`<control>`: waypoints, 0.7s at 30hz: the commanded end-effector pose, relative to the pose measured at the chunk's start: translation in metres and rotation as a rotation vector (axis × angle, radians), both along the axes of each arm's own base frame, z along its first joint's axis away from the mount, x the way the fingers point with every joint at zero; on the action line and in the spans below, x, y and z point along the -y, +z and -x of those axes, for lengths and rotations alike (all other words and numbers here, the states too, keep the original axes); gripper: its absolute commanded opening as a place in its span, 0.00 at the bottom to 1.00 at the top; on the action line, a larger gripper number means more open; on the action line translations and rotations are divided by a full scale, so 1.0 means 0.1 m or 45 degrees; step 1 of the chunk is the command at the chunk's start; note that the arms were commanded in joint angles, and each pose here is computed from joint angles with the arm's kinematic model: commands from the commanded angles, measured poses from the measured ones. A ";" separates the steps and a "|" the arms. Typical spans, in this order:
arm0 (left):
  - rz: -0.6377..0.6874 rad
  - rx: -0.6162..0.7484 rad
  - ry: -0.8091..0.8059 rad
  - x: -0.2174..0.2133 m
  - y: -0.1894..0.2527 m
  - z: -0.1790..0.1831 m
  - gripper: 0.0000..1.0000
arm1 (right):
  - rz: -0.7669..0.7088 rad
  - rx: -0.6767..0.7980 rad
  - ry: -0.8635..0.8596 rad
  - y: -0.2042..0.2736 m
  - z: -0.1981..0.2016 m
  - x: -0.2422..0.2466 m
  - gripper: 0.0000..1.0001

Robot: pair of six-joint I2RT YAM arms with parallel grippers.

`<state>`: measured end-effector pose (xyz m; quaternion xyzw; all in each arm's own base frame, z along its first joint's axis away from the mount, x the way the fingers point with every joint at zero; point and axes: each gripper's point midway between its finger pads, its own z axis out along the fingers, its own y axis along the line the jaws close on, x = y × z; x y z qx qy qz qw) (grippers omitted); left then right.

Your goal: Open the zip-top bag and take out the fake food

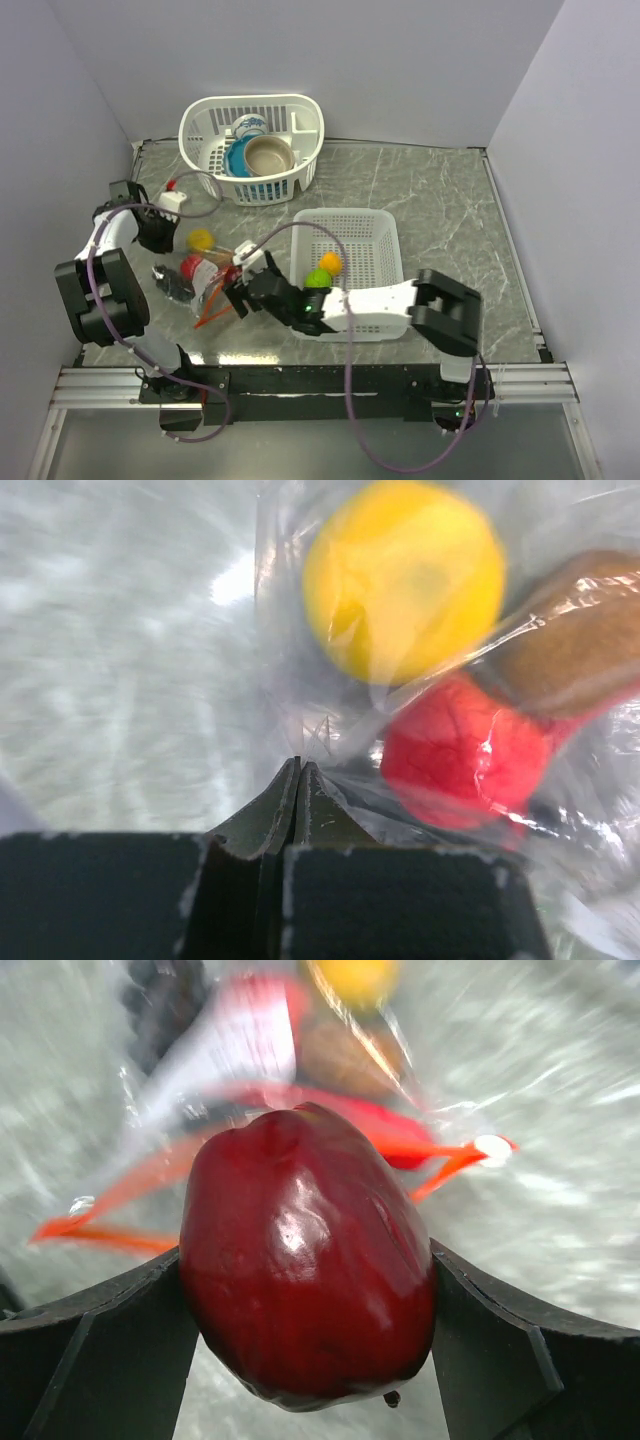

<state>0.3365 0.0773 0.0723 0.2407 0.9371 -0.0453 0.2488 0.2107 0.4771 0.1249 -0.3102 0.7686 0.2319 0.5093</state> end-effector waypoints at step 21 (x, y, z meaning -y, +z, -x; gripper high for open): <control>0.053 0.036 0.008 0.34 0.25 0.10 0.01 | 0.070 0.068 -1.060 0.38 -1.05 2.03 1.00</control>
